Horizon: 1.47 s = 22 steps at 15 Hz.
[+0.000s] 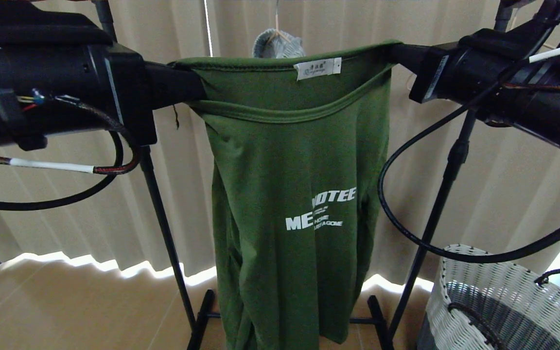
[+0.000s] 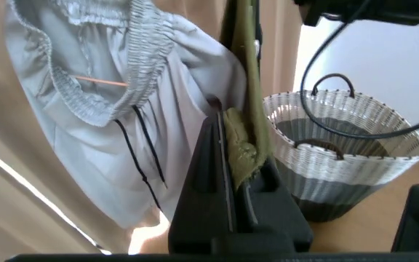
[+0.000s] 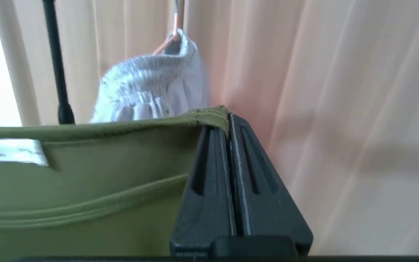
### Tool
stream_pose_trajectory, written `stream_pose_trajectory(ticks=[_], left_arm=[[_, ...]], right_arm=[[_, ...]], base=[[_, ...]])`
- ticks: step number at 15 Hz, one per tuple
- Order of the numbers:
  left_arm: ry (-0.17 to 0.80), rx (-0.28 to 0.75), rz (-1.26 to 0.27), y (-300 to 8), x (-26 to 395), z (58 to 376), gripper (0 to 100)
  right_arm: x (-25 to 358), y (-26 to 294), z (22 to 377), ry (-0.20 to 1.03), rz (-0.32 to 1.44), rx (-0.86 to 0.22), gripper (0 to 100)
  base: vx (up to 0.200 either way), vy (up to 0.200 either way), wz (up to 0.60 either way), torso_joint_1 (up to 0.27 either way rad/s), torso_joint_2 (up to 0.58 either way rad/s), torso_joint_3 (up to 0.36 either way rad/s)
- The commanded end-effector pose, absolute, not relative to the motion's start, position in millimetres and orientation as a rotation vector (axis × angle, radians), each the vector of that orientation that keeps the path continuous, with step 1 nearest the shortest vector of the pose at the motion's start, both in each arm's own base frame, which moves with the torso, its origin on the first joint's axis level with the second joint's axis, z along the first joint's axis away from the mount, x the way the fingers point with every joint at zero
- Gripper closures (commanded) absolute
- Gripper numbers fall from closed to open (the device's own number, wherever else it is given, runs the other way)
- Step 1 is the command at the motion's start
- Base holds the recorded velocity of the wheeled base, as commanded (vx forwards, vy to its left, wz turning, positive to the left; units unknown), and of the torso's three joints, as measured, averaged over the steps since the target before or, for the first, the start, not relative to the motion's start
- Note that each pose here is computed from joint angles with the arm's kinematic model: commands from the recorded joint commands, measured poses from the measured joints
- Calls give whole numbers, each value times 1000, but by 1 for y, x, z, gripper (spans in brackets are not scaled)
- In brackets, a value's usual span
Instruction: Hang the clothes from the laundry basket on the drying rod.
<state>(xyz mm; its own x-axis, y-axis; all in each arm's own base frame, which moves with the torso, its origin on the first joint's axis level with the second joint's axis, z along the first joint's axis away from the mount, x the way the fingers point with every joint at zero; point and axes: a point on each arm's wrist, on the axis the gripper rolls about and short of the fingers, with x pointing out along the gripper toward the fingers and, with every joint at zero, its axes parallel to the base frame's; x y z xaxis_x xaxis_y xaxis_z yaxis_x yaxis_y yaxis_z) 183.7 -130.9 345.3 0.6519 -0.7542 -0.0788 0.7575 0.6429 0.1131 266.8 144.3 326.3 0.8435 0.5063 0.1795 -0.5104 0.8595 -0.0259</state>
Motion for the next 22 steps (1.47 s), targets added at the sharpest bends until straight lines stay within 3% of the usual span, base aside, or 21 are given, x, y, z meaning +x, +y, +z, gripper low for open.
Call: stream_pose_trajectory(ticks=[1,9,12,13,15,16,19,22], left_arm=[[17,141,-869,-128,177,346,100],[-25,168,-847,-137,191,350,100],[-82,158,-745,-149,214,362,100],[-75,148,-616,-158,231,365,100],[-52,148,-557,-160,235,361,100],[5,129,-506,-167,236,348,100],[71,128,-521,-171,230,329,100],[78,132,-527,-172,228,327,100]], right_arm=[[274,148,320,-161,539,17,100],[256,138,334,-166,525,16,100],[238,128,349,-171,521,16,100],[220,119,359,-171,523,16,100],[212,115,361,-175,524,17,100],[206,112,354,-151,530,12,100],[203,111,325,-65,530,-7,100],[205,112,320,-66,530,-7,100]], base=[[0,0,0,0,0,0],[0,0,0,0,0,0],[0,0,0,0,0,0],[0,0,0,0,0,0],[0,0,0,0,0,0],[0,0,0,0,0,0],[0,0,0,0,0,0],[0,0,0,0,0,0]])
